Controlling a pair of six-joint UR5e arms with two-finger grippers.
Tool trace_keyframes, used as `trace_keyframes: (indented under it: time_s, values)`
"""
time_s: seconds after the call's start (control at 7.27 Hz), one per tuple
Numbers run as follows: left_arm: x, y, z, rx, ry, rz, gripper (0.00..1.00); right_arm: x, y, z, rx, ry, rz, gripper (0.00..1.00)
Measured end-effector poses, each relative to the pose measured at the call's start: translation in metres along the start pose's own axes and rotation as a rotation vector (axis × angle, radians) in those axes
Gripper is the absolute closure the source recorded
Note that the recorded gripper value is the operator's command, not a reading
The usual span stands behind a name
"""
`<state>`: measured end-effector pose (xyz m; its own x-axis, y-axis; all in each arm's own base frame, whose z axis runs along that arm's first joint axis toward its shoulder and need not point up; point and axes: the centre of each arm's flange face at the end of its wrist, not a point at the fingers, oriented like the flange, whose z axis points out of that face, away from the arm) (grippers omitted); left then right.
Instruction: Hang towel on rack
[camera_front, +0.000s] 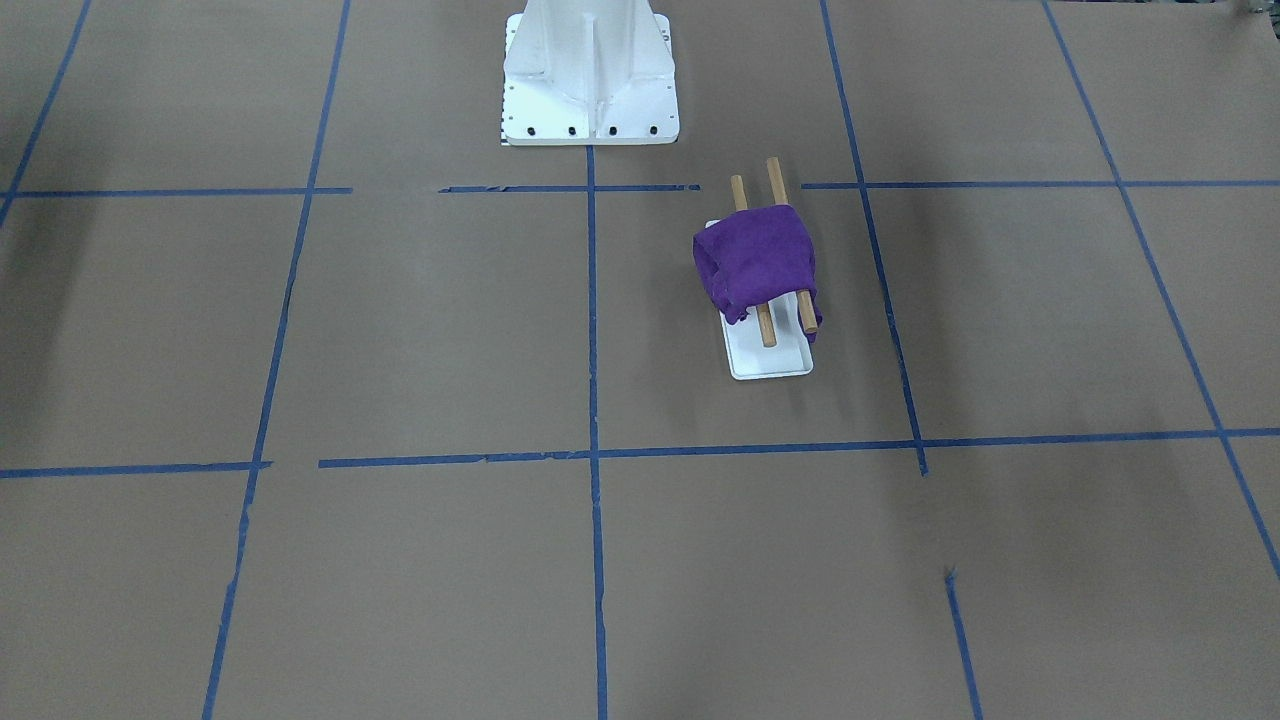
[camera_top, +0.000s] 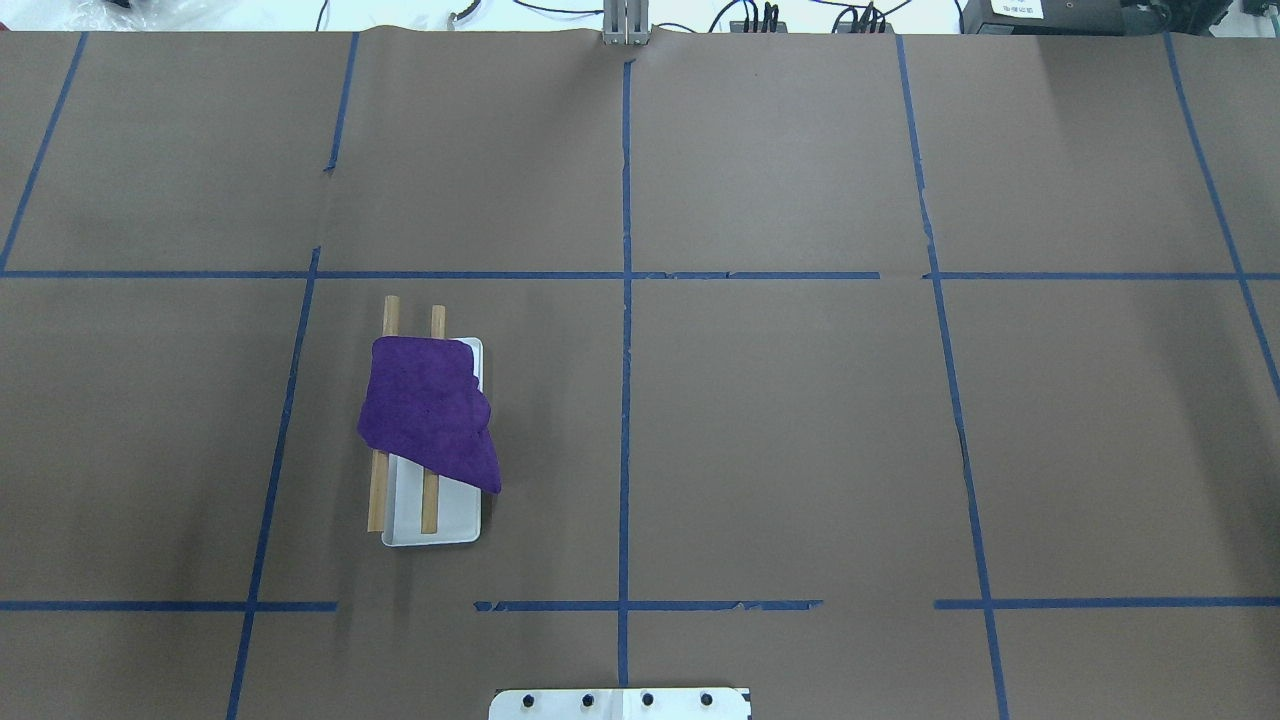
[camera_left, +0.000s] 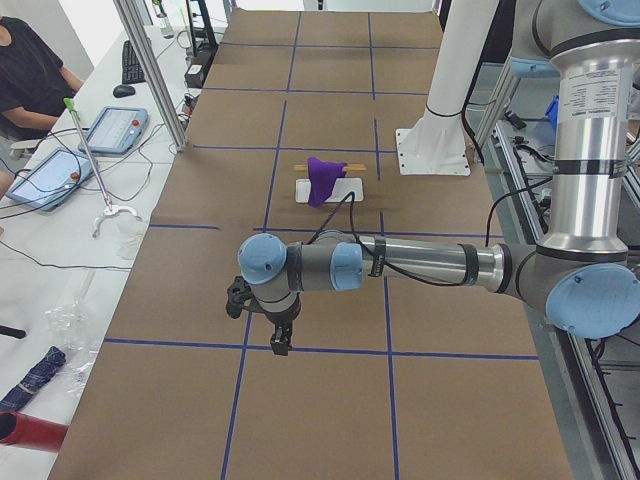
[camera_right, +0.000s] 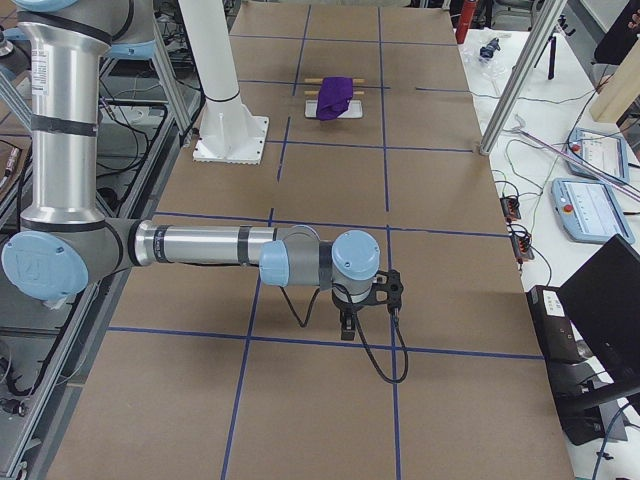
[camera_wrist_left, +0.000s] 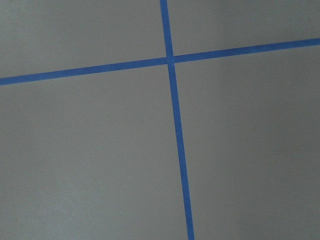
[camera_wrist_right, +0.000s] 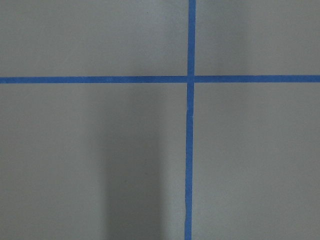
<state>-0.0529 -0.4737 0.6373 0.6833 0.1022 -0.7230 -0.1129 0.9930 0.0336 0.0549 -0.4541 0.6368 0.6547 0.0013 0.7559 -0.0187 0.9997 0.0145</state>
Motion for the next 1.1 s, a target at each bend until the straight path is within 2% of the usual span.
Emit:
trace_keyframes:
  time_s: [1.1]
  values:
    - [0.0004, -0.0012, -0.0023, 0.009, -0.002, 0.000, 0.00, 0.0079, 0.0007, -0.0070, 0.016, -0.001, 0.014, 0.00]
